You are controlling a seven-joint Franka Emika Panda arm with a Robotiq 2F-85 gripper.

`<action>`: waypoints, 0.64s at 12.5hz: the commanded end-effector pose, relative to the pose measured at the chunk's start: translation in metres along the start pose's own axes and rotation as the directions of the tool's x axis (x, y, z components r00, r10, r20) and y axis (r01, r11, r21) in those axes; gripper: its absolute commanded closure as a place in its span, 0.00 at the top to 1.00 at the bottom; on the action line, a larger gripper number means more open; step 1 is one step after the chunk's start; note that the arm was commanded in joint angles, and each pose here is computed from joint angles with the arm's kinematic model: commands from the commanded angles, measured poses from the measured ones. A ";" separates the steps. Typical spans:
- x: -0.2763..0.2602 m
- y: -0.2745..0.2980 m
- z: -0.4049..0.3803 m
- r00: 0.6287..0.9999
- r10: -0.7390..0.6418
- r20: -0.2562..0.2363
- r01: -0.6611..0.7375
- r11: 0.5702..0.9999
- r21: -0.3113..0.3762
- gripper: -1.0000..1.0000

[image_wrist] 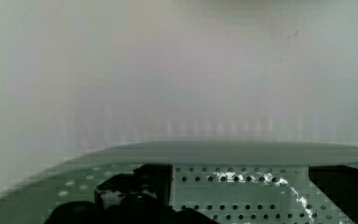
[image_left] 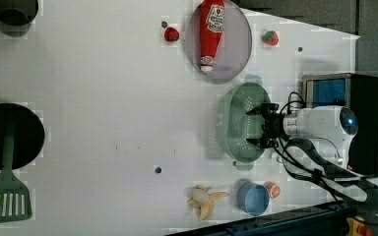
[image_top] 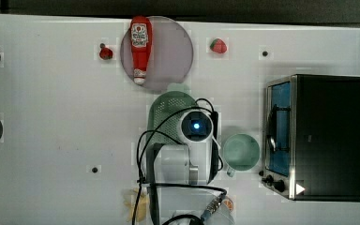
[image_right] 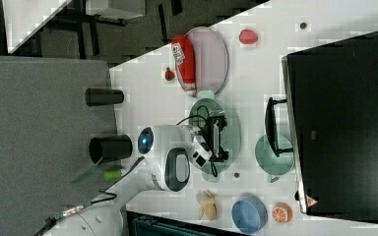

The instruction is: Drag strainer left to right.

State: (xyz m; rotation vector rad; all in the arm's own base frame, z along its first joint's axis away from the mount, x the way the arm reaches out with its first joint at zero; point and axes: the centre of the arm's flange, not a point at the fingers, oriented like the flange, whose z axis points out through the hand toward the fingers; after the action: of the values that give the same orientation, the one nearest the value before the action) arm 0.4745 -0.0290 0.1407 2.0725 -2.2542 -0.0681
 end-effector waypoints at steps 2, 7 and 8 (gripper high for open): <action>0.036 -0.012 -0.015 0.994 -0.104 -0.025 0.105 0.994 0.034 1.00; 0.050 -0.014 -0.021 0.991 -0.128 -0.037 0.129 0.991 0.040 1.00; 0.040 -0.014 -0.029 0.978 -0.208 -0.034 0.209 0.977 0.038 1.00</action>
State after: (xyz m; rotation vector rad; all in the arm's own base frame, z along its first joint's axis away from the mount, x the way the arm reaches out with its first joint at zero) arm 0.4742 -0.0771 0.1444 2.1572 -2.1183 -0.0707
